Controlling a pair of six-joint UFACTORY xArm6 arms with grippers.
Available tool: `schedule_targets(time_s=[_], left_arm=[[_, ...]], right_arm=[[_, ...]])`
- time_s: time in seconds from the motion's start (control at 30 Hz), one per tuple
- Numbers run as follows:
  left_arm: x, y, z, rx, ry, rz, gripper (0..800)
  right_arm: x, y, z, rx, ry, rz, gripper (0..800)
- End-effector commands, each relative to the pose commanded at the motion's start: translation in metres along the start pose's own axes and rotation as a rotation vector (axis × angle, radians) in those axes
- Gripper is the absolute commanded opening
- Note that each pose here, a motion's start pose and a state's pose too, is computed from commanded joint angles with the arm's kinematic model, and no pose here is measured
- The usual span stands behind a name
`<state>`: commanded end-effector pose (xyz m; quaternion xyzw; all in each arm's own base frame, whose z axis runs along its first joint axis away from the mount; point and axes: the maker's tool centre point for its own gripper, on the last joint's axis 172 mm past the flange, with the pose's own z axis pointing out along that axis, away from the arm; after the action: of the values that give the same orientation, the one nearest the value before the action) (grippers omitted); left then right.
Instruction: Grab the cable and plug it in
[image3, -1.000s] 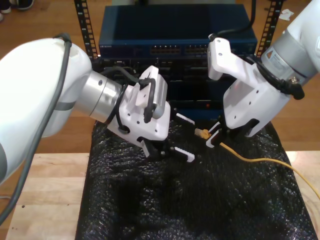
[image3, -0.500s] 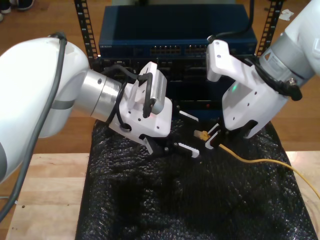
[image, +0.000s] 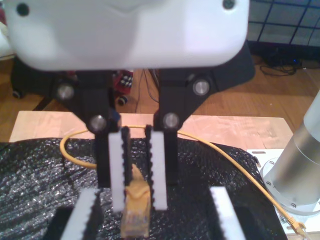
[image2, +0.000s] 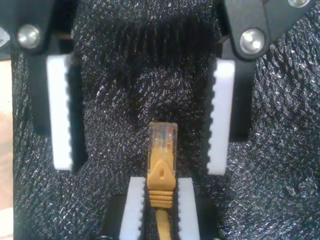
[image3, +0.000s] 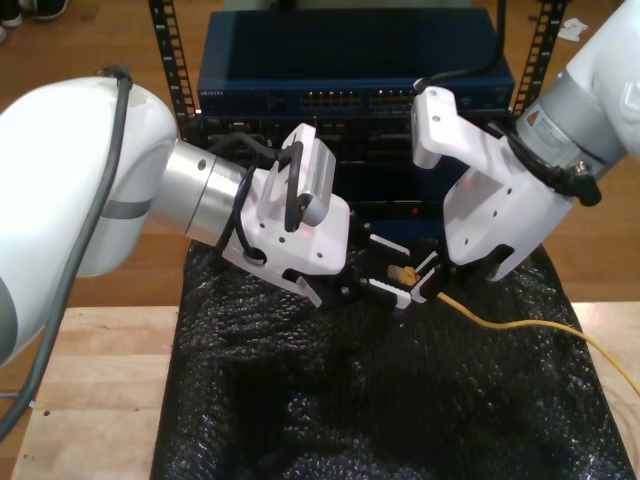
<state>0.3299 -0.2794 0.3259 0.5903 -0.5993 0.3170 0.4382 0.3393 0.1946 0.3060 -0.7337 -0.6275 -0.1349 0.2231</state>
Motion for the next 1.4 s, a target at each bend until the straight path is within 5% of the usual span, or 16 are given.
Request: schedule_targets(time_s=[0.43,0.67,0.83,1.0,1.27,1.33,1.4], left_arm=[[-0.004,-0.004,-0.003,0.008,0.002,-0.012,331],[-0.004,-0.004,-0.003,0.008,0.002,-0.012,225],[-0.005,-0.004,-0.003,0.008,0.001,-0.012,47],[-0.007,-0.004,-0.002,0.004,0.001,-0.017,3],[-0.005,-0.004,-0.006,0.002,0.008,-0.020,2],[-0.008,-0.001,-0.005,-0.025,0.022,-0.042,2],[-0.007,-0.005,-0.012,-0.032,0.041,-0.068,2]], right_arm=[[0.000,0.000,0.000,0.002,0.001,0.001,7],[0.000,0.000,0.000,0.002,0.002,0.001,7],[-0.001,-0.001,0.002,0.004,0.002,0.003,8],[-0.001,-0.001,0.002,0.004,0.002,0.001,47],[0.001,-0.001,0.000,-0.001,0.003,-0.002,496],[0.002,0.001,-0.002,-0.006,0.004,-0.006,679],[0.003,0.002,-0.006,-0.018,0.004,-0.016,756]])
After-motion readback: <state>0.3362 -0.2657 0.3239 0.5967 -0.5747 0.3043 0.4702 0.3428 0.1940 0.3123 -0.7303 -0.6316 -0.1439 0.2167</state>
